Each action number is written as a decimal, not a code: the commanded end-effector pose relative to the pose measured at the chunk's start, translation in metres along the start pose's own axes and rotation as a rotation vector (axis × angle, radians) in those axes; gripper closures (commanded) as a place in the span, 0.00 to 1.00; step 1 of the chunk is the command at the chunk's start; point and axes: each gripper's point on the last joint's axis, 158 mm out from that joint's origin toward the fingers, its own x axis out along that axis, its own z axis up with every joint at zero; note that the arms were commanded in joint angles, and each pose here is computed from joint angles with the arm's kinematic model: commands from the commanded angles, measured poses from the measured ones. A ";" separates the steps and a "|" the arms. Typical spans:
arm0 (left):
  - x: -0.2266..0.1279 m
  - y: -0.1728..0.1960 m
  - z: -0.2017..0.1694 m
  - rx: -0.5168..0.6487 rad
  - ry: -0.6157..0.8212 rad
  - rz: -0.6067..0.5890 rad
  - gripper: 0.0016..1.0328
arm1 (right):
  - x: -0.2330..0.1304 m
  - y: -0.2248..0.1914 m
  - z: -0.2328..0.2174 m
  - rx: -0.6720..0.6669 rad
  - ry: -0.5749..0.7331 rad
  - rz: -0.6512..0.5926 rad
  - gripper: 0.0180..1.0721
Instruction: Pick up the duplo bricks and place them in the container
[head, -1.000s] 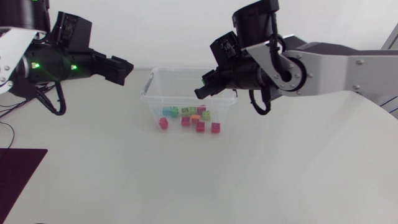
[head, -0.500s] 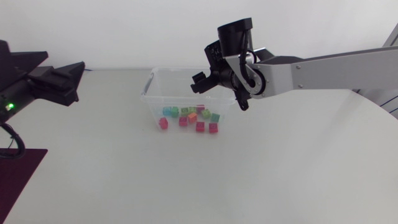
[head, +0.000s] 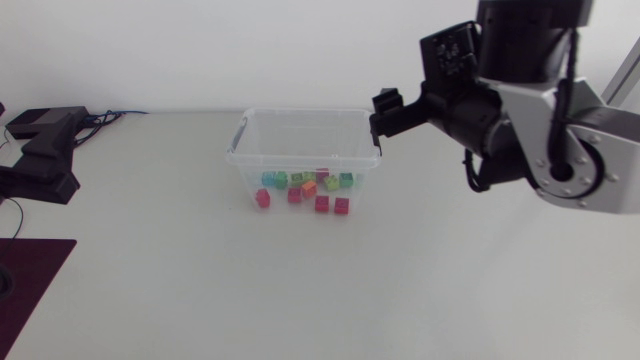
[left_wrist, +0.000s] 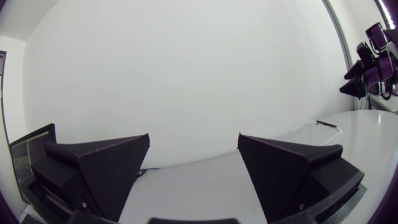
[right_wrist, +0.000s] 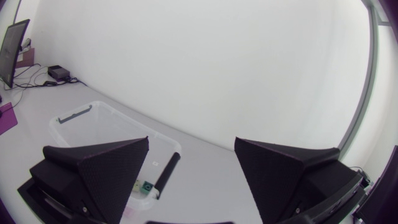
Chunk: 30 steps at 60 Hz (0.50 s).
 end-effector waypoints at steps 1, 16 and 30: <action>-0.006 0.001 -0.009 0.021 -0.005 0.014 0.04 | -0.018 -0.020 -0.010 -0.023 -0.002 -0.047 0.05; -0.022 0.003 -0.011 0.029 -0.049 0.041 0.04 | -0.075 -0.084 -0.024 -0.025 -0.032 -0.178 0.05; -0.023 0.002 -0.025 0.035 -0.042 0.050 0.04 | -0.125 -0.118 -0.047 -0.034 -0.045 -0.269 0.05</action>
